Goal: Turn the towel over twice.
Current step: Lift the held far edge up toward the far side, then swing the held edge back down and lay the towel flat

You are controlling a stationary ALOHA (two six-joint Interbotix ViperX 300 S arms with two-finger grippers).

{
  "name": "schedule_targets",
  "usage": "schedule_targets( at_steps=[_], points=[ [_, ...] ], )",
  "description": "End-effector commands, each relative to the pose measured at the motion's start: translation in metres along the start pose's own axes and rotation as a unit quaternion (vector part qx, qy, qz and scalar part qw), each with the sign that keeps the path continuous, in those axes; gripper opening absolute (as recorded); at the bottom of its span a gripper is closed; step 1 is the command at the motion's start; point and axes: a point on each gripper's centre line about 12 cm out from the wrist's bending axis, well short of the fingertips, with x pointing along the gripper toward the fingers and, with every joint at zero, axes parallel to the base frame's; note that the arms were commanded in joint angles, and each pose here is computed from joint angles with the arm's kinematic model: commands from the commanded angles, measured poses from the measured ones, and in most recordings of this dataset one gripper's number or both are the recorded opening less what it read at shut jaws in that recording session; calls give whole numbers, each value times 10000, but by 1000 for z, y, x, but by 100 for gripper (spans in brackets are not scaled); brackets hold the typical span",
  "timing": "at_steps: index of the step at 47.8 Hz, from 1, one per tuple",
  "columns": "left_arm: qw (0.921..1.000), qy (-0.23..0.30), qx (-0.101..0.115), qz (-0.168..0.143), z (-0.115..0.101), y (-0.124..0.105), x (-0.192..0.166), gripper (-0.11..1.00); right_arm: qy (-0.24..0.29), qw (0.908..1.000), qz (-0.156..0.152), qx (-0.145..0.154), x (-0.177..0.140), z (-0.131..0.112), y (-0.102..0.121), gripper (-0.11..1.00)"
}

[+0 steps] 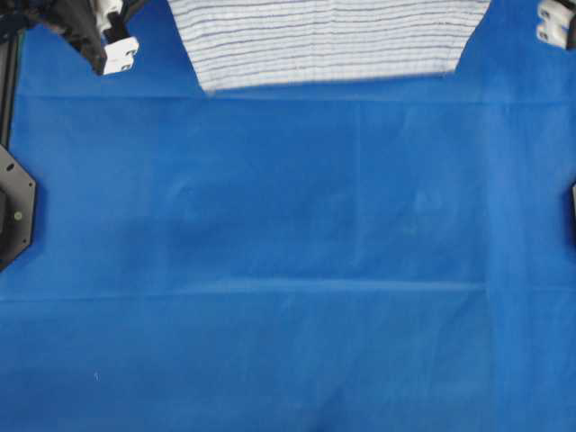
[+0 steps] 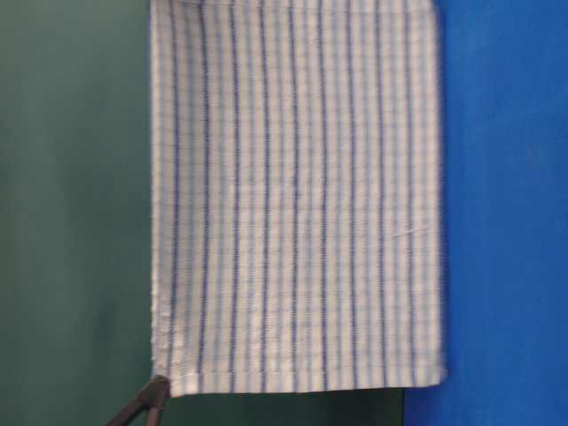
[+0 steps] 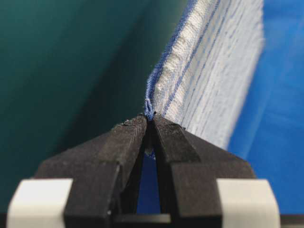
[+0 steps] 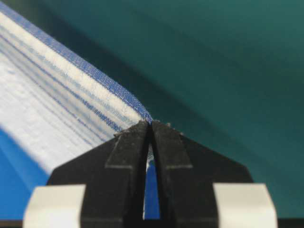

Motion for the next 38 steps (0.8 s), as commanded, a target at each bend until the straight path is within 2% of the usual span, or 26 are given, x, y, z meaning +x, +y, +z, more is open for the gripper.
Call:
schedule_targets(
  at_steps=[1, 13, 20, 26, 28, 33, 38],
  points=[
    [9998, -205, 10, 68, 14, 4, -6, 4, -184, 9998, 35, -18, -6, 12, 2, 5],
    [10000, -73, 36, 23, 10, 3, -5, 4, 69, 9999, 104, 12, -2, 3, 7, 5],
    [9994, 216, 98, -262, -4, -14, -3, 4, 566, 9977, 379, 57, 5, -20, 25, 5],
    [9952, 625, 153, -732, -37, -43, -1, 4, 1107, 9899, 830, 297, 7, -52, 51, 5],
    [9914, 828, 204, -993, -53, -60, -1, 4, 1308, 9857, 987, 386, 7, -64, 61, 5],
    [9831, 1081, 150, -1469, -83, -93, -4, 4, 1850, 9715, 1396, 499, 4, -94, 88, 5],
    [9713, 1182, 354, -2033, -108, -129, -11, 4, 2349, 9555, 1713, 498, 0, -118, 114, 5]
  ],
)
